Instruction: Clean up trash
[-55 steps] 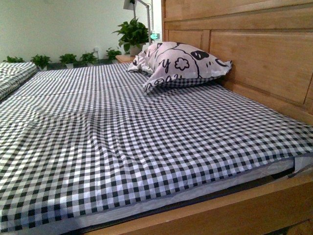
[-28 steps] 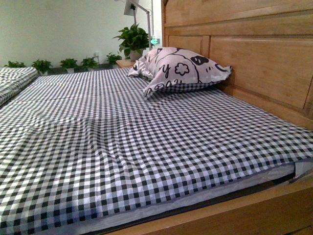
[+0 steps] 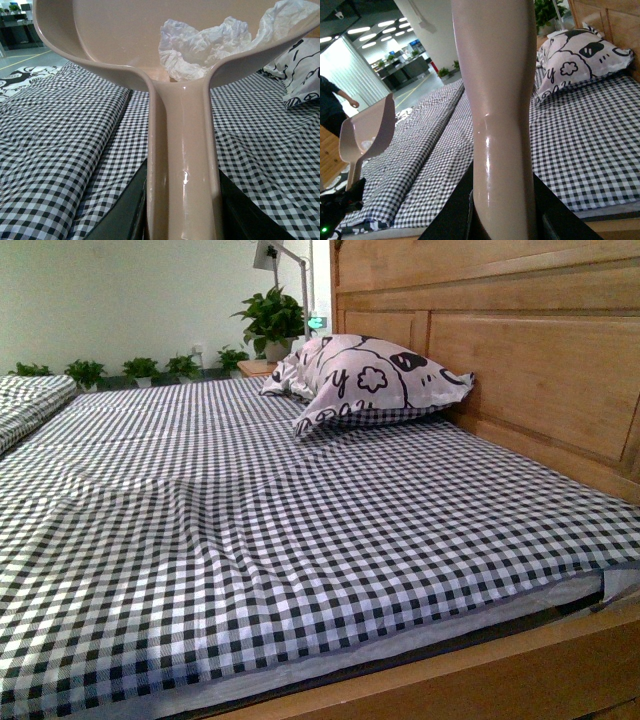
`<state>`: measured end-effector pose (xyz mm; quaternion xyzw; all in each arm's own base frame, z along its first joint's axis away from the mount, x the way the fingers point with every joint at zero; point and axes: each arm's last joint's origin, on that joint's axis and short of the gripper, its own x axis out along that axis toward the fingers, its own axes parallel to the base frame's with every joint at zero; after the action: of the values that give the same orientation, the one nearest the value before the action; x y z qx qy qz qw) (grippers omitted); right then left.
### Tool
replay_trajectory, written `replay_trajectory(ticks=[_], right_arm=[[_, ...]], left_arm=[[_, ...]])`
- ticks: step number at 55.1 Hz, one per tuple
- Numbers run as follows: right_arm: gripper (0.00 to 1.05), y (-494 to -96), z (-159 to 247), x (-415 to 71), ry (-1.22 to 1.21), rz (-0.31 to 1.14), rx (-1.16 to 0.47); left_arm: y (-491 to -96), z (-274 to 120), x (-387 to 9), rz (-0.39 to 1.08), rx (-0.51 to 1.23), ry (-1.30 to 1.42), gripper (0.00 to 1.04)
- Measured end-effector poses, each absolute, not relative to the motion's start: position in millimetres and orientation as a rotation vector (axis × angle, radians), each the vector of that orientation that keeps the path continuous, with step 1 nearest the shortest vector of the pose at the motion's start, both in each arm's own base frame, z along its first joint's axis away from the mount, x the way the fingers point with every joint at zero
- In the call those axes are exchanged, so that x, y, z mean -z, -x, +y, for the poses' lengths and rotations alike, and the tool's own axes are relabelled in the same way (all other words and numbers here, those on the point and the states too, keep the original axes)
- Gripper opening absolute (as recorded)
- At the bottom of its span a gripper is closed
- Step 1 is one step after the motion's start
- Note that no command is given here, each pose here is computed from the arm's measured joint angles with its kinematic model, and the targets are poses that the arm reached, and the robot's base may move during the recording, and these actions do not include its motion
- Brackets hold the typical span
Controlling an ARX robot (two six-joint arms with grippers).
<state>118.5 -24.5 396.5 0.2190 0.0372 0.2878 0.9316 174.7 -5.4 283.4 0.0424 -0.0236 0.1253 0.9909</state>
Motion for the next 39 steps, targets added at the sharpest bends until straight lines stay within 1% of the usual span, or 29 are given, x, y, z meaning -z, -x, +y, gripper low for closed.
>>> replay_trajectory(ticks=[39], right_arm=[[0.19, -118.5, -24.5, -396.5, -0.448, 0.076, -0.589]], left_arm=[[-174.7, -5.4, -283.4, -0.048, -0.251, -0.083, 0.27]])
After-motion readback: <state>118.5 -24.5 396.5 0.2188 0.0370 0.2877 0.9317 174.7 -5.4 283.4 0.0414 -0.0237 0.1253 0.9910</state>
